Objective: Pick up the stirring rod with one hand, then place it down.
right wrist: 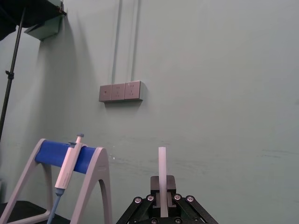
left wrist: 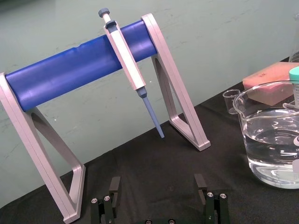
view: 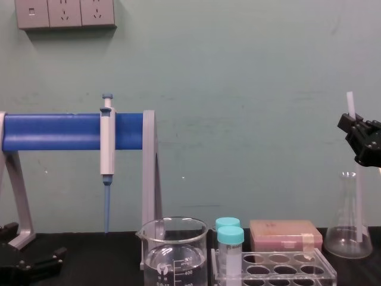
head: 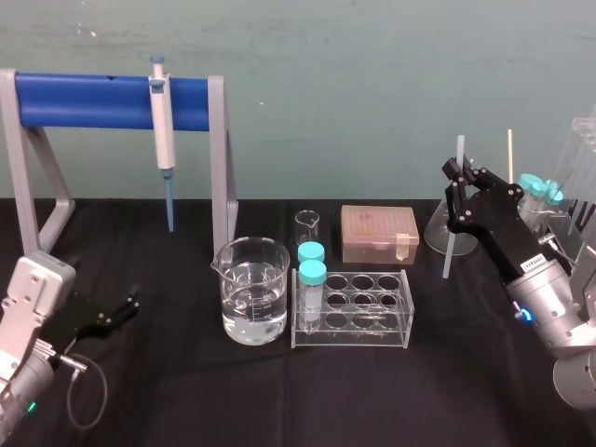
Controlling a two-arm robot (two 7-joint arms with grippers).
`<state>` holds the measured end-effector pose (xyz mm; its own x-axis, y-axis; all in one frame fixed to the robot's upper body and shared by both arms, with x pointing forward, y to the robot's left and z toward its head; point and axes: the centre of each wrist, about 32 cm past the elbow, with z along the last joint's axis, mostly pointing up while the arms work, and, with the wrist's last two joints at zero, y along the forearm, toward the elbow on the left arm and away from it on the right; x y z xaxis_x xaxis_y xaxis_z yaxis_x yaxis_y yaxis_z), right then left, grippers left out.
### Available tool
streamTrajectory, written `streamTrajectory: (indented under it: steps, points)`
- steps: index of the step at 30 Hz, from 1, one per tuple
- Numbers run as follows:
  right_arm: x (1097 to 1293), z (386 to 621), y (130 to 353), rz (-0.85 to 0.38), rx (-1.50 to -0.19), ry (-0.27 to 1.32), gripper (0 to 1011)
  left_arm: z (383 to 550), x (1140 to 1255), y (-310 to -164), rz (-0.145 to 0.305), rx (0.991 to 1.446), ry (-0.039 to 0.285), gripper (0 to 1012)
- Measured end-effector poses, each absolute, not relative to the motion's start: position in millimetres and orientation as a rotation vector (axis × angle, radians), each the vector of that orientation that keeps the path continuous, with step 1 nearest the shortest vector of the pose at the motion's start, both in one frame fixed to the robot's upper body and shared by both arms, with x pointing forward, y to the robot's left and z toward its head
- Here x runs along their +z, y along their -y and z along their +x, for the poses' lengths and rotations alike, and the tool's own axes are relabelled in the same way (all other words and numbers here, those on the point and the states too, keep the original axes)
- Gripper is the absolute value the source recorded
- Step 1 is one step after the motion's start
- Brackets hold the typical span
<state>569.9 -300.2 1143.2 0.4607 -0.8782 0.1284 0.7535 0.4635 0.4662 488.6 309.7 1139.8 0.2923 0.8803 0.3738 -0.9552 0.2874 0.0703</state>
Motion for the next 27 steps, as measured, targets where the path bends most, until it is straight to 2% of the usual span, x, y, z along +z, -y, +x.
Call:
streamTrajectory:
  steps: [27]
  points:
    - [1143.2,569.9,300.2,0.370,-1.032,0.378,78,488.6,1139.8,-309.7,0.304,1.248,0.285,1000]
